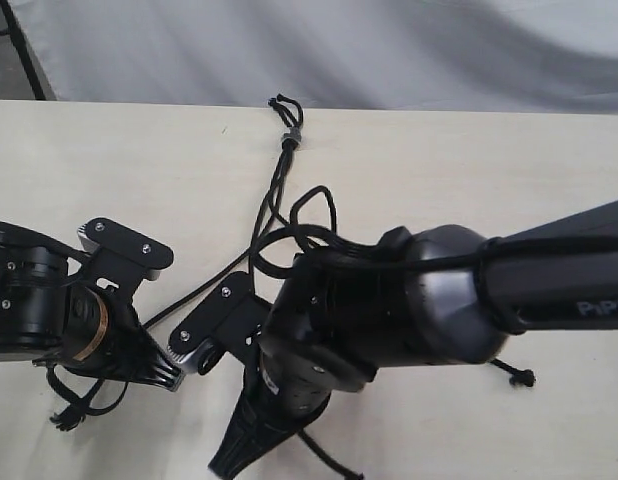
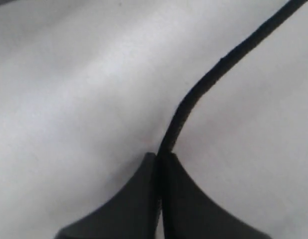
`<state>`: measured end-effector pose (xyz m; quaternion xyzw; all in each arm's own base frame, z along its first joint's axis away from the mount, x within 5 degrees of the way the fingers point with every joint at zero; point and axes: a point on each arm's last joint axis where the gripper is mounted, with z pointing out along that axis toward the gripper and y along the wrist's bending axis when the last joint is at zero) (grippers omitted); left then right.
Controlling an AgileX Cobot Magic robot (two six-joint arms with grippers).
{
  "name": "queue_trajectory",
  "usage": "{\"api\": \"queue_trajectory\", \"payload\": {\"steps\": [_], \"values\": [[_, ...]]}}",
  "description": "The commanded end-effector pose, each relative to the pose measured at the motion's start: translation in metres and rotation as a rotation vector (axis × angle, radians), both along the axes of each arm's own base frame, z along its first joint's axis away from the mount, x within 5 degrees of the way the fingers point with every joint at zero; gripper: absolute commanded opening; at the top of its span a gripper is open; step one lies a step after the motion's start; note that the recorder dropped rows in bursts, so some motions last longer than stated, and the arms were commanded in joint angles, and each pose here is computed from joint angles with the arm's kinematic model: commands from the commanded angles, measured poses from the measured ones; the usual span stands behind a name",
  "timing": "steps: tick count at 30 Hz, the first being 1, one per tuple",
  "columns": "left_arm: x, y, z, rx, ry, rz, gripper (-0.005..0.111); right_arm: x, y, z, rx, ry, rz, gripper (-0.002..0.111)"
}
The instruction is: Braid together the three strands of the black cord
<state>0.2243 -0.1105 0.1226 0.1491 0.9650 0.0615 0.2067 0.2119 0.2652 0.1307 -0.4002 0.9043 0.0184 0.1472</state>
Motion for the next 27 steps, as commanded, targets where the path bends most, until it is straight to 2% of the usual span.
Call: {"api": "queue_trajectory", "payload": {"steps": [1, 7, 15, 20, 27], "values": [[-0.001, 0.003, -0.001, 0.009, 0.006, 0.015, 0.000, 0.016, -0.022, 0.033, -0.122, -0.127, 0.017, 0.000], [-0.001, 0.004, -0.001, 0.019, 0.008, 0.020, 0.000, 0.060, -0.078, 0.057, -0.218, -0.264, -0.146, 0.000], [-0.001, 0.004, -0.001, 0.022, 0.009, 0.022, 0.000, 0.110, -0.139, 0.041, -0.130, -0.263, -0.343, 0.000], [-0.001, 0.004, -0.001, 0.022, 0.009, 0.022, 0.000, 0.124, -0.154, 0.013, -0.136, -0.223, -0.359, 0.000], [-0.001, 0.004, -0.001, 0.022, 0.009, 0.022, 0.000, 0.124, -0.159, -0.023, -0.199, -0.124, -0.373, 0.000]]}}
